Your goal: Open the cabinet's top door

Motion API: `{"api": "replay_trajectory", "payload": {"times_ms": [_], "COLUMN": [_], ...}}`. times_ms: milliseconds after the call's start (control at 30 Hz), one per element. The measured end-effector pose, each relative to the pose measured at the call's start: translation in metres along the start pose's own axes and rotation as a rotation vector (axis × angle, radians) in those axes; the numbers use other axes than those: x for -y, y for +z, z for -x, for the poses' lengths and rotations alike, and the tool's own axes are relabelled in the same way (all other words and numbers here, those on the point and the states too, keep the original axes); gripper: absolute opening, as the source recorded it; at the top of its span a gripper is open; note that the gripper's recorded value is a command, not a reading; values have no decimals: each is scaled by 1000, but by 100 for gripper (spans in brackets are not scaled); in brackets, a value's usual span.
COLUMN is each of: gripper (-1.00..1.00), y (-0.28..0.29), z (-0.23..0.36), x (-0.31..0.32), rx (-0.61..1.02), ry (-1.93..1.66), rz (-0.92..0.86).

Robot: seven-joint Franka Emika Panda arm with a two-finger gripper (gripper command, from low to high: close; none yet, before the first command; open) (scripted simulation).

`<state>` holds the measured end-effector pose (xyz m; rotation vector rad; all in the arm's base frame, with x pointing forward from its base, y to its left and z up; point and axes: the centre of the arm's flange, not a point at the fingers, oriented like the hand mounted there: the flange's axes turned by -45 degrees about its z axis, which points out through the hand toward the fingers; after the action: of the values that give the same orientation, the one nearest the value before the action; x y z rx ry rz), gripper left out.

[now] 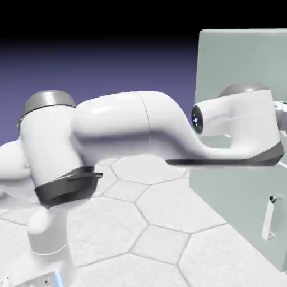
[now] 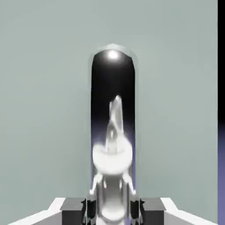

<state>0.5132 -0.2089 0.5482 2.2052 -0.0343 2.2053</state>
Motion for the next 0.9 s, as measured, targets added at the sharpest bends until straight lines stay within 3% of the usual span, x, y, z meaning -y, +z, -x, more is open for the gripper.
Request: {"api": "replay_trajectory", "payload": {"times_ms": [900], "gripper": [-100], "y": [-165], "z": [0], "x": [80], "rx": [0], "ry": [-1], "rz": [346]}}
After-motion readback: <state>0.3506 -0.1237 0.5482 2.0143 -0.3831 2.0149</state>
